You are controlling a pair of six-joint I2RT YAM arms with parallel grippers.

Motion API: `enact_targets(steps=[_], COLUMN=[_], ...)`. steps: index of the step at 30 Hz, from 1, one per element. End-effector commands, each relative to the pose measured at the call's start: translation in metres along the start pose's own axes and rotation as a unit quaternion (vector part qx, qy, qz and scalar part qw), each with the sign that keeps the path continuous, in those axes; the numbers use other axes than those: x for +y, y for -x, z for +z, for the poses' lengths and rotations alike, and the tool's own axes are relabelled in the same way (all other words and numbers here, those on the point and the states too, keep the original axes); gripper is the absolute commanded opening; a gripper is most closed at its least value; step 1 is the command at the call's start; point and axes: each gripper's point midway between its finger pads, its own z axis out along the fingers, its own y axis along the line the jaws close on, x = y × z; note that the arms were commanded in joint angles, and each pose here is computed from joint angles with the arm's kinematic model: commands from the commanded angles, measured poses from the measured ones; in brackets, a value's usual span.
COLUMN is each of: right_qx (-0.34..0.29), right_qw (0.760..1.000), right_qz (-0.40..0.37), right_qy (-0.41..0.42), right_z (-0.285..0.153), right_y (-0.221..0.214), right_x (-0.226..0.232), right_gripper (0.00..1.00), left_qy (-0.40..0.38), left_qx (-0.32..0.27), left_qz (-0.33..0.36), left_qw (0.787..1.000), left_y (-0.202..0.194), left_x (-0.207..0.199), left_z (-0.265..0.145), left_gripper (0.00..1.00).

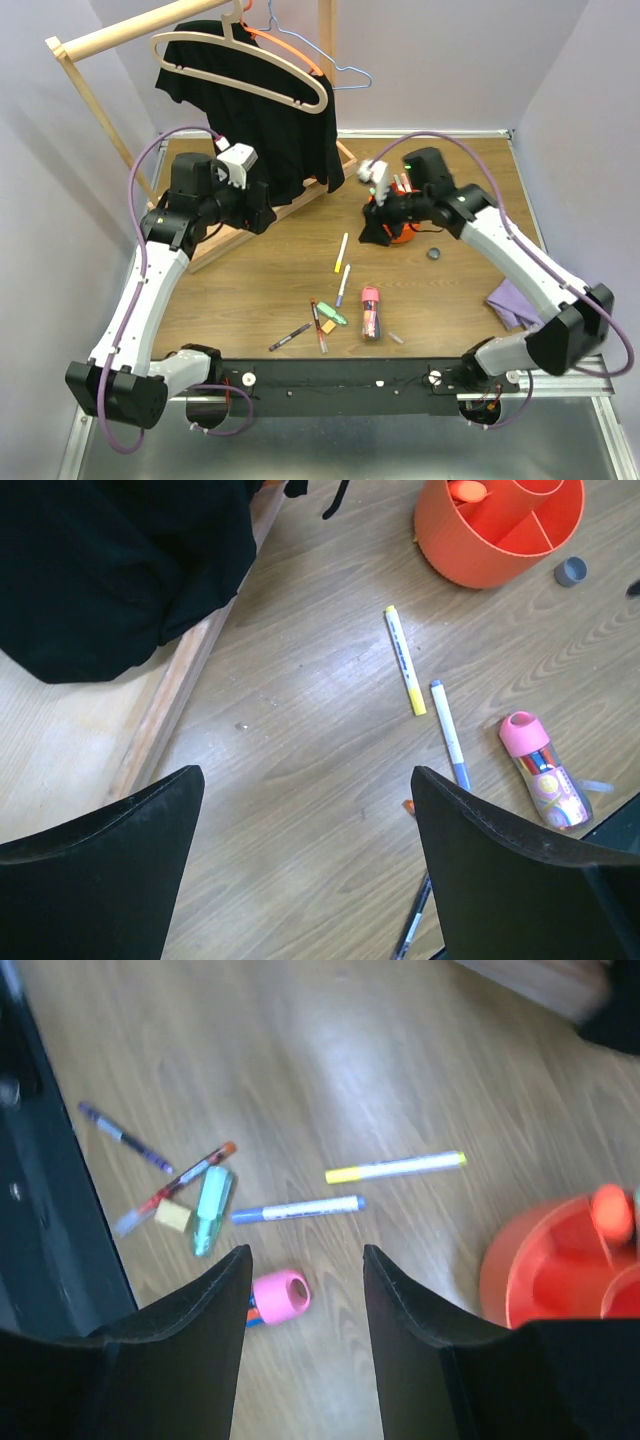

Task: Sort the stationery into containers
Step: Pick up the pen from the center of the board.

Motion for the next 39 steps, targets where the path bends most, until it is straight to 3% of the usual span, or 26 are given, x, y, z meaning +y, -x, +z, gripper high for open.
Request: enact_targets(steps=[1,3,4,6,7,10,13,16,39], right_qx=[0.087,0.124,0.132,0.175,0.179,0.186,0.184,0.184,0.21], right_qw=[0.94,0.908,0.874,0.826,0.791,0.719,0.665,0.639,0.648], right_qz=[-0.292,-0.352,-0.418,-0.472,-0.518,-0.591,-0.638,-0.657,-0.625], right_qy=[0.155,0.188,0.212,0.252,0.274,0.316,0.342,0.354,0.382], right_z=[0.028,0.038,0.044,0.057,0.062,0.075,0.085,0.094,0.154], right_y=[-0.018,-0.03,-0.037,-0.064,-0.075,-0.102,-0.117,-0.129,-0.162], right_x=[0.045,0.055,0.055,0.06,0.061,0.065,0.067,0.065,0.059], right_gripper=[0.54,0.52,0.51,0.49,0.48,0.48,0.48,0.5,0.47], left_qy=[0.025,0.028,0.034,0.043,0.05,0.063,0.084,0.102,0.106], left_qx=[-0.016,-0.019,-0.018,-0.019,-0.019,-0.025,-0.035,-0.044,-0.04], left_qz=[0.004,0.003,0.011,0.016,0.012,-0.001,-0.021,-0.034,-0.097], left_qw=[1.0,0.999,0.999,0.999,0.999,0.998,0.996,0.993,0.989], left_y=[-0.002,-0.003,-0.004,-0.006,-0.008,-0.009,-0.007,-0.006,-0.027], left_x=[0.01,0.013,0.018,0.023,0.027,0.034,0.047,0.059,0.072], left_z=[-0.016,-0.02,-0.021,-0.024,-0.025,-0.03,-0.039,-0.047,-0.045], left_gripper=[0.94,0.94,0.94,0.94,0.94,0.94,0.94,0.94,0.94])
